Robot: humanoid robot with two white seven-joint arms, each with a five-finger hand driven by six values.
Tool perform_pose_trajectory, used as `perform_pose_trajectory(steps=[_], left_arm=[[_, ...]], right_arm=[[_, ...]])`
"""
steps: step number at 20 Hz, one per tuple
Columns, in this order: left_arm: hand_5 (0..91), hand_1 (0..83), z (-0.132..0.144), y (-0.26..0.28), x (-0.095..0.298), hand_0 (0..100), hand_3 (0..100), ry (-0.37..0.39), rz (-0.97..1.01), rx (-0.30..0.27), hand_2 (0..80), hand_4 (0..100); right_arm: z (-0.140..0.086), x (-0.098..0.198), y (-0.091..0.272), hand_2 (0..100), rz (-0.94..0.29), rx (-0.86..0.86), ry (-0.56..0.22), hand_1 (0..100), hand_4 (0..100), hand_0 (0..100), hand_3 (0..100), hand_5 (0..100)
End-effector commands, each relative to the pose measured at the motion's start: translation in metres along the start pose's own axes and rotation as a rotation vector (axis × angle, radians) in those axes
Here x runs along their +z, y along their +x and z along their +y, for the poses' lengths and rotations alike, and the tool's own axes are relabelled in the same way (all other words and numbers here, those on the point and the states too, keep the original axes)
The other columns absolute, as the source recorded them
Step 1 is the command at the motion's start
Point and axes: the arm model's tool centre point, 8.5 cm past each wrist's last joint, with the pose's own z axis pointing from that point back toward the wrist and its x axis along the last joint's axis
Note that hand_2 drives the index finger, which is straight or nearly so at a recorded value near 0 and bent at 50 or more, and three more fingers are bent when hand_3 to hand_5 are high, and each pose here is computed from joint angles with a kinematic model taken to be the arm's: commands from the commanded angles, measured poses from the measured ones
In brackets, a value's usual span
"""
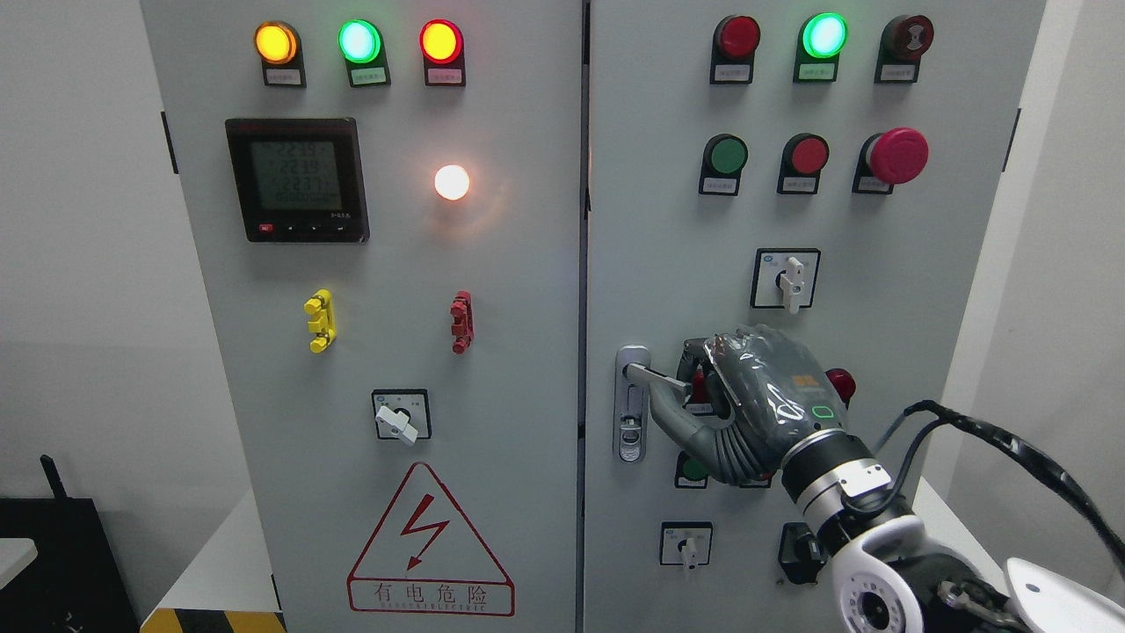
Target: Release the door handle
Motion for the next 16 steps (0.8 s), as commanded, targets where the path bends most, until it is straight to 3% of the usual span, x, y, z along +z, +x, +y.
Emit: perform_pose_trajectory(steps=[1,16], left_arm=[[0.0,38.9,-0.0005,0.0002,0.0,12,0,-0.002,-0.001,-0.024,0.0,0],[0.0,38.9,-0.0005,0.0002,0.0,12,0,-0.002,-0.001,-0.024,0.0,0]], right_arm=[[-0.0025,0.0001,0.0017,67,-0.007,-0.003,-0.008,32,98,59,100,100],[-0.0052,0.0002,0.0043,70,-0.019,0.001,-0.019,33,100,60,100,100]])
